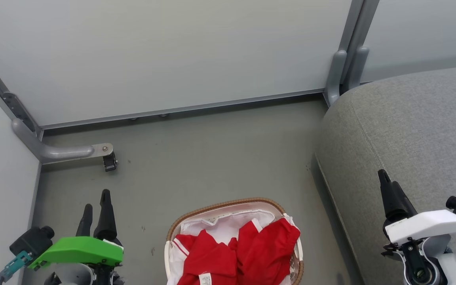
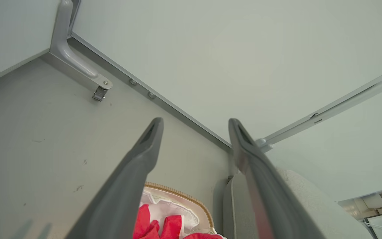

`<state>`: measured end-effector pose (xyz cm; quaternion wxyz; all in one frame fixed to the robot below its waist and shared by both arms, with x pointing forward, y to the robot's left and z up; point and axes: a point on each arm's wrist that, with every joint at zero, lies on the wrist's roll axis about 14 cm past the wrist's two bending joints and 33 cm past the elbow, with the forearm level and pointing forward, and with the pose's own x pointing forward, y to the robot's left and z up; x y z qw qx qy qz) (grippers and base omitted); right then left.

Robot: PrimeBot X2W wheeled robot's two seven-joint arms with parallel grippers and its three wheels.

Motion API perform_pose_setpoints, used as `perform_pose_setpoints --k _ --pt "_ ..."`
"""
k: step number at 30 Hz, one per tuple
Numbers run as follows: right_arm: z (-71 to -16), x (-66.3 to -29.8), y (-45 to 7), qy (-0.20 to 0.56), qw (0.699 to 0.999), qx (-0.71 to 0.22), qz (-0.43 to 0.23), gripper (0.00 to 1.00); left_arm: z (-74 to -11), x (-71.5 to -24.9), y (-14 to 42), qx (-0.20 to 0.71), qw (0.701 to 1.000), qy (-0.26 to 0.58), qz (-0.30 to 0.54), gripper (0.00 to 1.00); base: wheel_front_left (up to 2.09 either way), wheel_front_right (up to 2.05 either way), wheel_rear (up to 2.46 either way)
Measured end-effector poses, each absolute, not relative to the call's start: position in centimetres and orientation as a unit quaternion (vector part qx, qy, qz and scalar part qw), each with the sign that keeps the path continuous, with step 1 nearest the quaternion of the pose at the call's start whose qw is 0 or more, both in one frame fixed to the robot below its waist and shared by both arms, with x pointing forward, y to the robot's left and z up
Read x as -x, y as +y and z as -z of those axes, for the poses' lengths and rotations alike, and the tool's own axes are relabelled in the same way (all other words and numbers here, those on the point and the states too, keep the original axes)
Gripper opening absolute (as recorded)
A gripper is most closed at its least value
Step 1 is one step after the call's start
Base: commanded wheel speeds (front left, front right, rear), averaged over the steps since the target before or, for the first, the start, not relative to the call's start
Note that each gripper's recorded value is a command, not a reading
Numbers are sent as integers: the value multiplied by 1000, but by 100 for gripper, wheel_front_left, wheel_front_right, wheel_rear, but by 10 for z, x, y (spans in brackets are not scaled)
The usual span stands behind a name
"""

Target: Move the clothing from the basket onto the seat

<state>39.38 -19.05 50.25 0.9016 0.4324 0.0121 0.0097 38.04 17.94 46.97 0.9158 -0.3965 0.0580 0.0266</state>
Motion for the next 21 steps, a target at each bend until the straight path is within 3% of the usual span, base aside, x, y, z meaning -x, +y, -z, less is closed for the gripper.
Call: perform_pose_setpoints --k 21 --pt "-502 -395 -180 11 954 -298 -36 100 -465 -381 177 236 969 66 -23 100 0 0 0"
